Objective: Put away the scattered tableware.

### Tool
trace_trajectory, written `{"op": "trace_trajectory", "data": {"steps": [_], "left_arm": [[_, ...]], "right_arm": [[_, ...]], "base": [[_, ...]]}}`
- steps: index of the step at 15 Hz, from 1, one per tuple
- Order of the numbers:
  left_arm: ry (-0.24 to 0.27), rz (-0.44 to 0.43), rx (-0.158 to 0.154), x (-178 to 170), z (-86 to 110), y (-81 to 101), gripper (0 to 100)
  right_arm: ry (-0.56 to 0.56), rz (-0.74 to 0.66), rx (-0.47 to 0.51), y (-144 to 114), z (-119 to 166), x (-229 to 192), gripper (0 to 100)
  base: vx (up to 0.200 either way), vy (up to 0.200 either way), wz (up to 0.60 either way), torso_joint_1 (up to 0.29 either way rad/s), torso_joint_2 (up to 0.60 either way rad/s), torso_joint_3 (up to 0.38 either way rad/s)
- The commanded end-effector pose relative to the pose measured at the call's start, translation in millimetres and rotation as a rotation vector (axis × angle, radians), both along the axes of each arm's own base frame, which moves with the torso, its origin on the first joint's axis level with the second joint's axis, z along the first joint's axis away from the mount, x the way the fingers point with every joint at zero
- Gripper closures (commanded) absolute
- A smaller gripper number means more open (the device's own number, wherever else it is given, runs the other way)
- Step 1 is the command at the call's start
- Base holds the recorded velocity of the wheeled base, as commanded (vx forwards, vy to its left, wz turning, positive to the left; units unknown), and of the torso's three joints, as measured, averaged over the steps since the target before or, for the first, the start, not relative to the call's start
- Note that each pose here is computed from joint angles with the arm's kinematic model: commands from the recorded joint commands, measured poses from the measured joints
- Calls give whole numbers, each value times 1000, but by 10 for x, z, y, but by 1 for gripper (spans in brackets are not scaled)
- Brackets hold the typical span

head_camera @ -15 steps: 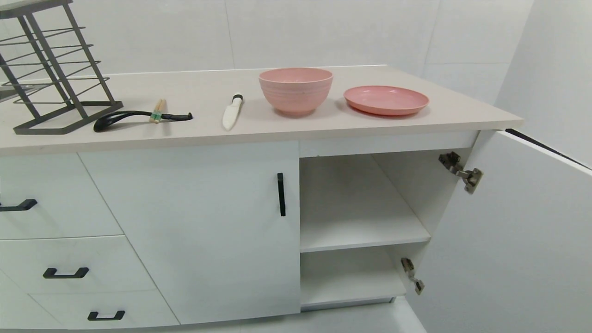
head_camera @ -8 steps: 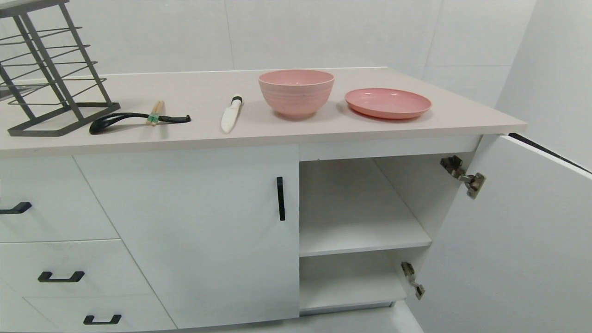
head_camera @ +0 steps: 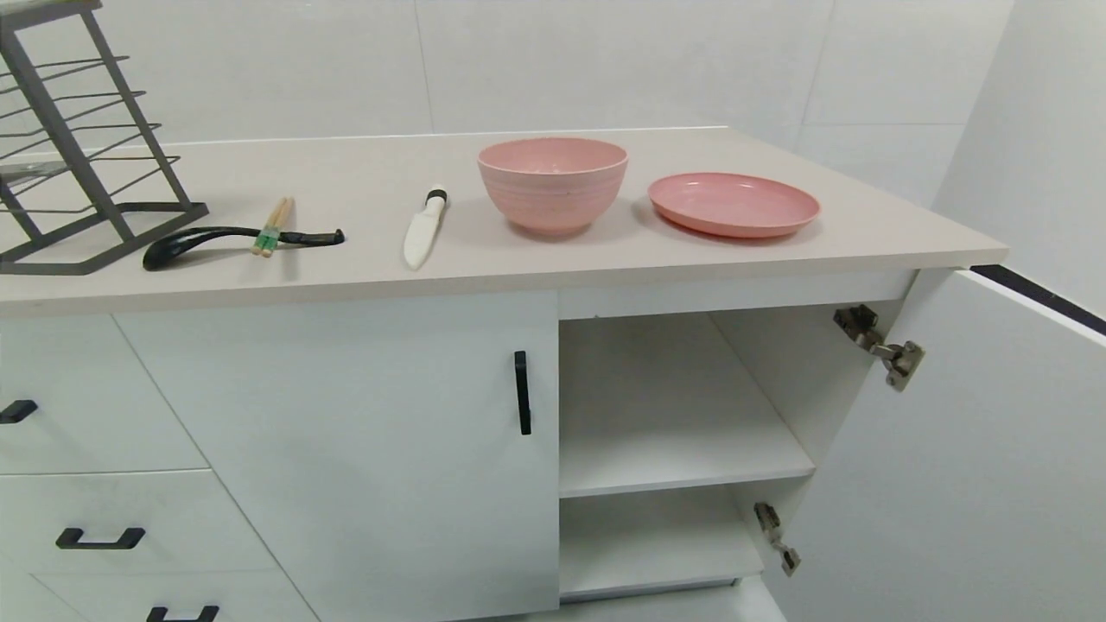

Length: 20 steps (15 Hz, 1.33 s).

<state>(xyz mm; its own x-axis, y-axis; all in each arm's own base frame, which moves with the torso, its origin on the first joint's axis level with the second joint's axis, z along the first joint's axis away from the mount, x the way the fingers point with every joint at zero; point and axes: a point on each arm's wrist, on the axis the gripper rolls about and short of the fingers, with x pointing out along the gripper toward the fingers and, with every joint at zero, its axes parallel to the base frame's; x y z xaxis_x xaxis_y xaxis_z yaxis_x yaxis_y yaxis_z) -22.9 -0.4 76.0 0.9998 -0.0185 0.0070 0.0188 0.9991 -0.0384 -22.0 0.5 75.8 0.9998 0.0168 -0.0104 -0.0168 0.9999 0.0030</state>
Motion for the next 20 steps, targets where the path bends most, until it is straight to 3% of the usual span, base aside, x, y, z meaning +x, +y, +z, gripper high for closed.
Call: {"op": "trace_trajectory", "data": {"steps": [1,4,16,20], "left_arm": [[2,0,0,1,-1,0,0],[2,0,-1,1,-1,0,0],[2,0,0,1,-1,0,0],[2,0,0,1,-1,0,0]], "right_arm": [[2,0,0,0,0,1,0],[2,0,0,0,0,1,0],[2,0,0,0,0,1,0],[2,0,0,0,0,1,0]], "base": [[0,0,0,222,-32,-105],[0,0,0,251,-203,-183],[0,0,0,207,-524,-207],[0,0,0,181,-185,-96]]}}
